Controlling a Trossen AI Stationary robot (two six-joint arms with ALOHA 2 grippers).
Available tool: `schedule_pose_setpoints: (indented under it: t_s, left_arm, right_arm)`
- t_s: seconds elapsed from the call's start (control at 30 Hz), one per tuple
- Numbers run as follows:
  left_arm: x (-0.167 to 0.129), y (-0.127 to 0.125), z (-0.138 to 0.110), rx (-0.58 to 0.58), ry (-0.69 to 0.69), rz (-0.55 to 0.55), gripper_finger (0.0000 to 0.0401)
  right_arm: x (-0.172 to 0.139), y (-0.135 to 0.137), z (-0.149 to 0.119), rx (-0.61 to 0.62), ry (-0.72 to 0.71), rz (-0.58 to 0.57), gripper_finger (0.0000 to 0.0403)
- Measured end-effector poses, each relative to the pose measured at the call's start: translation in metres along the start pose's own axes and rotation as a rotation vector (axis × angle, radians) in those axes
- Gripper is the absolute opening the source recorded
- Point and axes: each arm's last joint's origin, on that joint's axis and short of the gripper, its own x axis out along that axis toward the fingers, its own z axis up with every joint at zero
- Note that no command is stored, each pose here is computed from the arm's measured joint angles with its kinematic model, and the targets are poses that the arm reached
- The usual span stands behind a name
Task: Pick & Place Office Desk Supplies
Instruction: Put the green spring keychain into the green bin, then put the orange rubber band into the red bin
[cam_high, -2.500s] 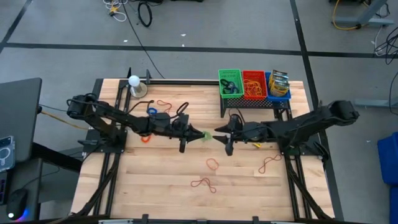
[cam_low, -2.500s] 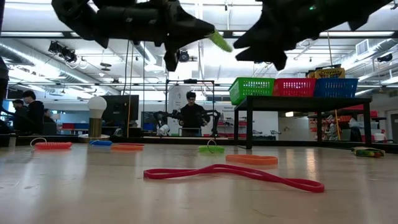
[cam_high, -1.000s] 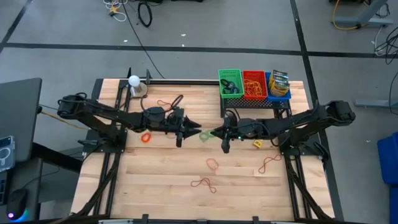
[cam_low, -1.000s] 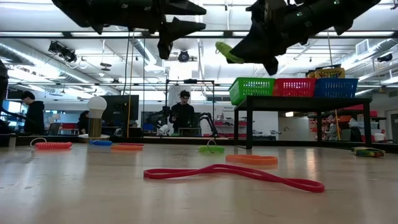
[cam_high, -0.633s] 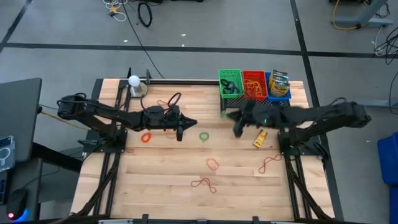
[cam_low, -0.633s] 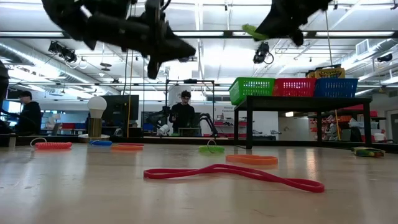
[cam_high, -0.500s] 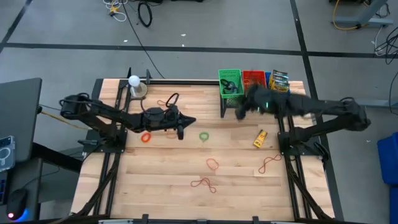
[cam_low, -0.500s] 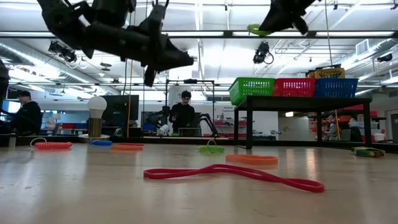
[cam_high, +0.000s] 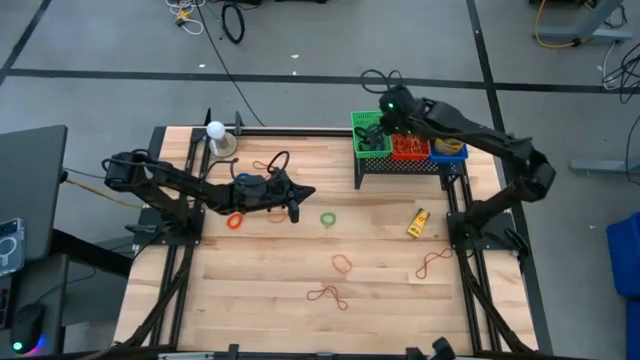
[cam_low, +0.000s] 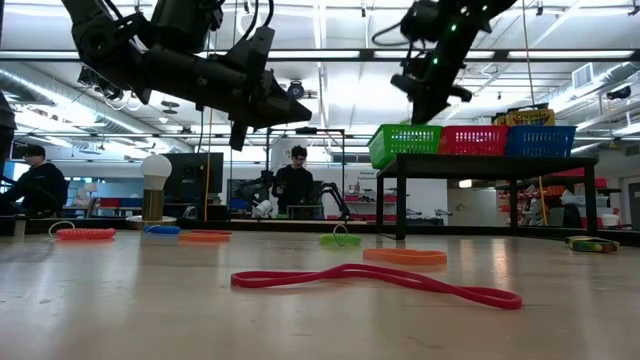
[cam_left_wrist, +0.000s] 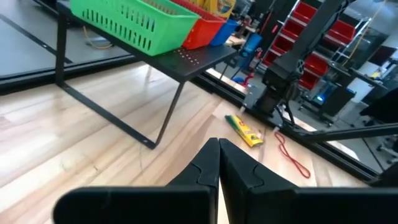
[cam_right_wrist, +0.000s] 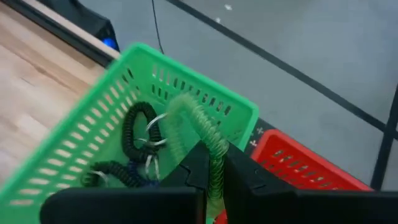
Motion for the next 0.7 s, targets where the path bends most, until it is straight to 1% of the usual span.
schedule_pose_setpoints:
  t_s: [0.13,0.37,0.5,0.7]
  left_arm:
    - [0.000,0.001,0.000,0.004,-0.003,0.016,0.0009]
    - [0.000,0.001,0.000,-0.016,-0.007,0.026,0.0010]
    - [0.000,0.001,0.000,-0.015,-0.007,0.029,0.0011]
    - [0.000,0.002,0.000,-0.013,-0.015,0.051,0.0011]
  right_arm:
    - [0.018,0.000,0.000,0.002,0.035,-0.012,0.0036]
    - [0.031,0.003,0.001,0.007,0.038,-0.013,0.0070]
    - [0.034,0.004,0.001,0.004,0.043,-0.035,0.0098]
    - [0.033,0.002,0.004,0.012,0.001,-0.094,0.0152]
